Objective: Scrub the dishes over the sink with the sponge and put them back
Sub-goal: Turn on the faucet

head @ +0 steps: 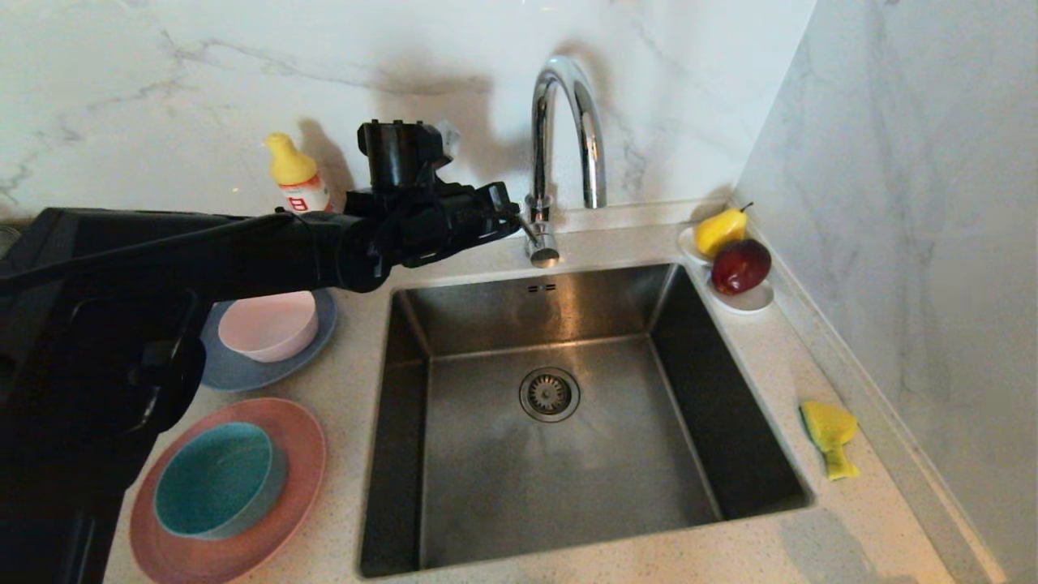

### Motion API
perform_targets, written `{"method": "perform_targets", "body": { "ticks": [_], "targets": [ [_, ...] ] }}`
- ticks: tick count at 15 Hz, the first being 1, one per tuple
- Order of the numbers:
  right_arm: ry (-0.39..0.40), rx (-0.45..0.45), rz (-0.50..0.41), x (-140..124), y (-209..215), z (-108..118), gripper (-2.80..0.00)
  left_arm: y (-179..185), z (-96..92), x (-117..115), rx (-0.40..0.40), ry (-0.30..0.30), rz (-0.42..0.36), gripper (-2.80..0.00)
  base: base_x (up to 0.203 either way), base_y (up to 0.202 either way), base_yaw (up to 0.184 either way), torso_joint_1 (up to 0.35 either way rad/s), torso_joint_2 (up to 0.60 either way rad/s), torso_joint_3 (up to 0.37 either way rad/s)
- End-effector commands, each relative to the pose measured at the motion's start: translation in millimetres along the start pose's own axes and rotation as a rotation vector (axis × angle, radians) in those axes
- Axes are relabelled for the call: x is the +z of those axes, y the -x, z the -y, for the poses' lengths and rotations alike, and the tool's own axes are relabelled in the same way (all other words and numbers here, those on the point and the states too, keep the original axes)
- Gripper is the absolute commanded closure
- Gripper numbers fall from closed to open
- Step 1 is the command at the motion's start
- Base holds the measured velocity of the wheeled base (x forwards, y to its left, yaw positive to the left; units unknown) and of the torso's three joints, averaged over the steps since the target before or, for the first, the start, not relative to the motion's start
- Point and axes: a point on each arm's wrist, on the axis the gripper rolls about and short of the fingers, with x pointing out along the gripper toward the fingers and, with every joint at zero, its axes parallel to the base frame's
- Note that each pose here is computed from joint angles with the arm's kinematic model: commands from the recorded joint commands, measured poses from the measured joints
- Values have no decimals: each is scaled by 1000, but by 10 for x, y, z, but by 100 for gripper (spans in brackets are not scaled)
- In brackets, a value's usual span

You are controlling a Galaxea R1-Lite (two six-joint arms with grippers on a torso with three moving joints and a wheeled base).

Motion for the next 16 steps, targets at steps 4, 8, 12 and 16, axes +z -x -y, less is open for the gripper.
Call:
{"method": "perform_targets", "body": {
  "ticks": [4,8,12,16],
  "targets": [
    [0,0,1,0,0,0,0,-68,-67,-71,-3,-12,5,0,0,0,0,0,0,0],
    [0,0,0,0,0,0,0,-80,-77,-90,-3,-12,0,0,0,0,0,0,0,0],
    [0,0,0,0,0,0,0,-69,-81,-137,6,-4,-29,0,0,0,0,0,0,0],
    [0,0,0,0,-1,0,0,-65,3,-267,0,2,-84,0,0,0,0,0,0,0]
  ]
}}
